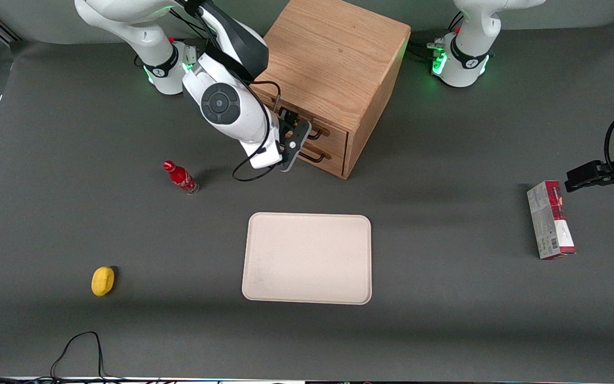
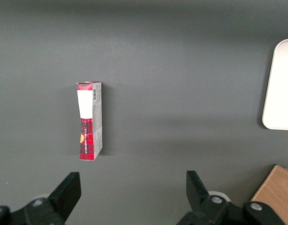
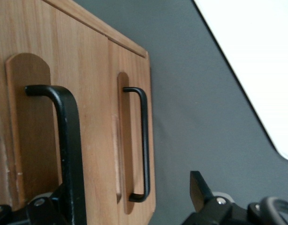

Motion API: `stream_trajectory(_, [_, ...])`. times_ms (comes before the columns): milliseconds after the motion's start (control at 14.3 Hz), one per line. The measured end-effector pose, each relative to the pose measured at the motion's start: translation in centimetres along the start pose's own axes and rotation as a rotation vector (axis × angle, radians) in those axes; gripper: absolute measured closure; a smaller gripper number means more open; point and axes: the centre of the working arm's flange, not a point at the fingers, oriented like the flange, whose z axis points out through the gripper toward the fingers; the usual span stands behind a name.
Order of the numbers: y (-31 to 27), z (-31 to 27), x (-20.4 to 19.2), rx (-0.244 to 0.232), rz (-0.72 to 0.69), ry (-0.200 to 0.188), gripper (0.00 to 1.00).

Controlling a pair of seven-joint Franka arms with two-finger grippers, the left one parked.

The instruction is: Open upper drawer

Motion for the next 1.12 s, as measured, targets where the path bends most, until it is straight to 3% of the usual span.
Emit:
stream_trajectory(210, [3.4,-2.0,-0.4,-0.074,0.01,0.02,0.0])
stream_trajectory(630, [15.0,-6.4,-3.0,-0.143,0.004,0.08,0.0])
stream_trajectory(910, [20.1,-8.0,-3.5,-0.16,0.038,0.123,0.0])
stream_trajectory(1120, [21.6,-8.4,-4.0,-0.166,0.061,0.125,0.0])
